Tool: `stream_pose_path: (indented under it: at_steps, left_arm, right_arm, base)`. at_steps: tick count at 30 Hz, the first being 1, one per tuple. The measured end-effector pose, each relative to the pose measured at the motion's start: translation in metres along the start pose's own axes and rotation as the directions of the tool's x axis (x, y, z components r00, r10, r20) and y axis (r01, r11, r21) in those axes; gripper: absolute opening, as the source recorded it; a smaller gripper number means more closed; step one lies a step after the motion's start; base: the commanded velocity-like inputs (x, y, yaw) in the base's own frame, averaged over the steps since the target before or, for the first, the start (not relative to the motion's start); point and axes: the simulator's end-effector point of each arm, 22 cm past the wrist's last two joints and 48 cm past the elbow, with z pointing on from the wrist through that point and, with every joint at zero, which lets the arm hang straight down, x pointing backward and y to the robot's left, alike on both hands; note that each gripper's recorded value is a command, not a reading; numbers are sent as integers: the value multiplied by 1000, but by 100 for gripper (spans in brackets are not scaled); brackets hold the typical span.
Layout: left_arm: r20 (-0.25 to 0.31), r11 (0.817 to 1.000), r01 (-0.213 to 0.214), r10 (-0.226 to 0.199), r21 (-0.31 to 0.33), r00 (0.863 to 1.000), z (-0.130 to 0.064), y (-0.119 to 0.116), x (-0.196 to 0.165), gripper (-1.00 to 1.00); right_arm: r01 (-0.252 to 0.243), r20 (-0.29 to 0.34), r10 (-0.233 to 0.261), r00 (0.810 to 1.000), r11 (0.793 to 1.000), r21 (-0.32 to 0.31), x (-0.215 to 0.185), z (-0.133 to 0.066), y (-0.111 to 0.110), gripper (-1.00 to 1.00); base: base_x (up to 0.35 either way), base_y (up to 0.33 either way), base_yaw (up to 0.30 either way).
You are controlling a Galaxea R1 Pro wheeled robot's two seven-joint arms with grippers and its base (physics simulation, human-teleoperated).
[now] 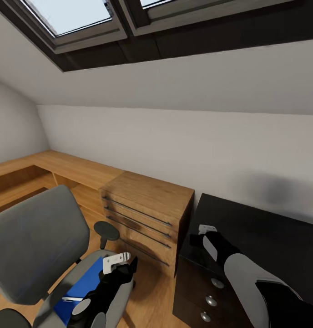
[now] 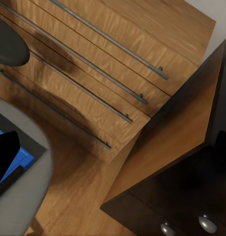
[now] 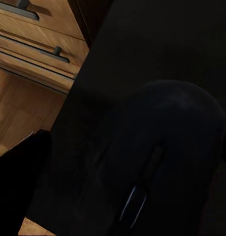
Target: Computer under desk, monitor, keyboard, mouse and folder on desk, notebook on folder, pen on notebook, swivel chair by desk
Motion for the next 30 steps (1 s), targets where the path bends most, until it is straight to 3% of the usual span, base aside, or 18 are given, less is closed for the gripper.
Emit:
stream_pose_path:
  at_steps: [20, 22, 23, 26, 30]
  left_arm:
    - [1, 1000, 0, 0, -6, 1000, 0, 3, 0, 100]
    - [0, 1000, 0, 0, -7, 1000, 0, 4, 0, 100]
    - [-2, 1000, -1, 1, -8, 1000, 0, 5, 1, 100]
    - [-2, 1000, -1, 1, -11, 1000, 1, 6, 1, 100]
    - [-2, 1000, -2, 2, -13, 1000, 1, 7, 1, 100]
  right_arm:
    - [-3, 19, 3, 1000, 1000, 0, -8, -2, -2, 100]
    - [-4, 45, 4, 999, 1000, 1, -21, -5, -3, 100]
    - [-6, 99, 6, 995, 1000, -1, -46, -13, -2, 100]
    - [-6, 168, 7, 986, 1000, -6, -78, -29, -1, 100]
    - [-11, 195, 11, 981, 1000, 0, -78, -40, -7, 100]
  base:
    - [0, 0, 0]
    - [0, 0, 0]
    - [0, 0, 0]
    - [0, 0, 0]
    - [0, 0, 0]
